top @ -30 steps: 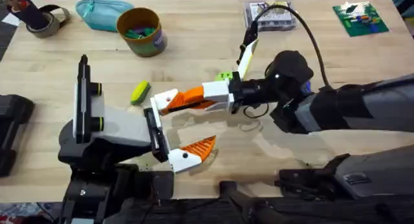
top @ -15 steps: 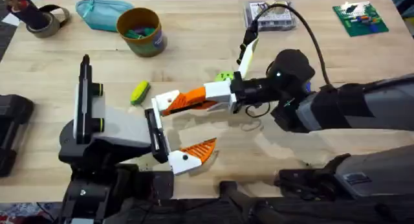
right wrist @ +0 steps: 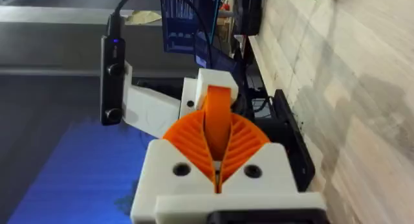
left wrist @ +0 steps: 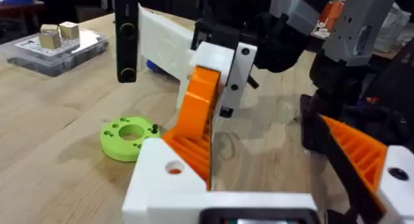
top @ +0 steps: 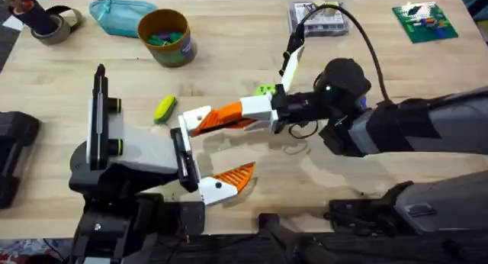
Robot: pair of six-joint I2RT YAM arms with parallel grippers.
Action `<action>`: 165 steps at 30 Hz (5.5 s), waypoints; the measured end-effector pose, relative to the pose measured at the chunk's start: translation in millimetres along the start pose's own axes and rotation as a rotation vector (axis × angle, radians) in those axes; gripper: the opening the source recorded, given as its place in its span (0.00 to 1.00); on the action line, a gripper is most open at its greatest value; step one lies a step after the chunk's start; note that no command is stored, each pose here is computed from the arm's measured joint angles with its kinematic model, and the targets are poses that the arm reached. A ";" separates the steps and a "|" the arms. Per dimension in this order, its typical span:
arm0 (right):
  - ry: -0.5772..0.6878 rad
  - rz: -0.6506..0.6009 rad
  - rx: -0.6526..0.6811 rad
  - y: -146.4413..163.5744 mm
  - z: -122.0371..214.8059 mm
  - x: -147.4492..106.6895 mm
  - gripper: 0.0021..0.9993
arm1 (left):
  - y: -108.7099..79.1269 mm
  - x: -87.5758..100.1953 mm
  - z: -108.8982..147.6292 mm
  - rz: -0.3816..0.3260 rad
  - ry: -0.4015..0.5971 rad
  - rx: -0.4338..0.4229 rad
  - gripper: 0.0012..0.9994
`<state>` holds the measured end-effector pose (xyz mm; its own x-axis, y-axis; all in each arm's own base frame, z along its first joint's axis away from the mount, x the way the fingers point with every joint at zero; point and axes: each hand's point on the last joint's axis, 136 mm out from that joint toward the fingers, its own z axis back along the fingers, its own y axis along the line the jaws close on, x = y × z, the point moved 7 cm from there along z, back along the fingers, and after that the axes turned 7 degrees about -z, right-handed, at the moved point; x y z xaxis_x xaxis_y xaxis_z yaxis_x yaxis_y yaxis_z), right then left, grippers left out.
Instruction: Pick up the gripper from the table and insert it into the empty holder that is missing its gripper. Then pick up a screw, insert it into the mounting hole, and use the screwdriver to tighten it. Finally, clean up the table by picking up the vegetable and placing it into the bucket.
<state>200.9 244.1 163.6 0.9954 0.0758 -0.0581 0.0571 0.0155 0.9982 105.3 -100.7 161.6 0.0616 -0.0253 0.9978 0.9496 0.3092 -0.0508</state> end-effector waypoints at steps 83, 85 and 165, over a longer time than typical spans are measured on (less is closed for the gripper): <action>0.013 -0.090 -0.025 -1.0 -15.3 17.0 0.01 | 8.6 0.5 1.6 0.023 -0.002 0.079 0.99; 0.013 -0.090 -0.025 -1.0 -15.3 17.0 0.01 | 8.6 0.5 1.6 0.023 -0.002 0.079 0.99; -0.019 0.372 -1.364 43.2 90.7 28.4 1.00 | 1.1 0.0 0.0 0.007 0.000 0.010 0.99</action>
<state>238.6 156.4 206.1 0.9373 0.2754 0.2133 -0.3117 0.9366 0.1604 106.3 -100.4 161.6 0.0681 -0.0234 0.9974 0.9460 0.3191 -0.0571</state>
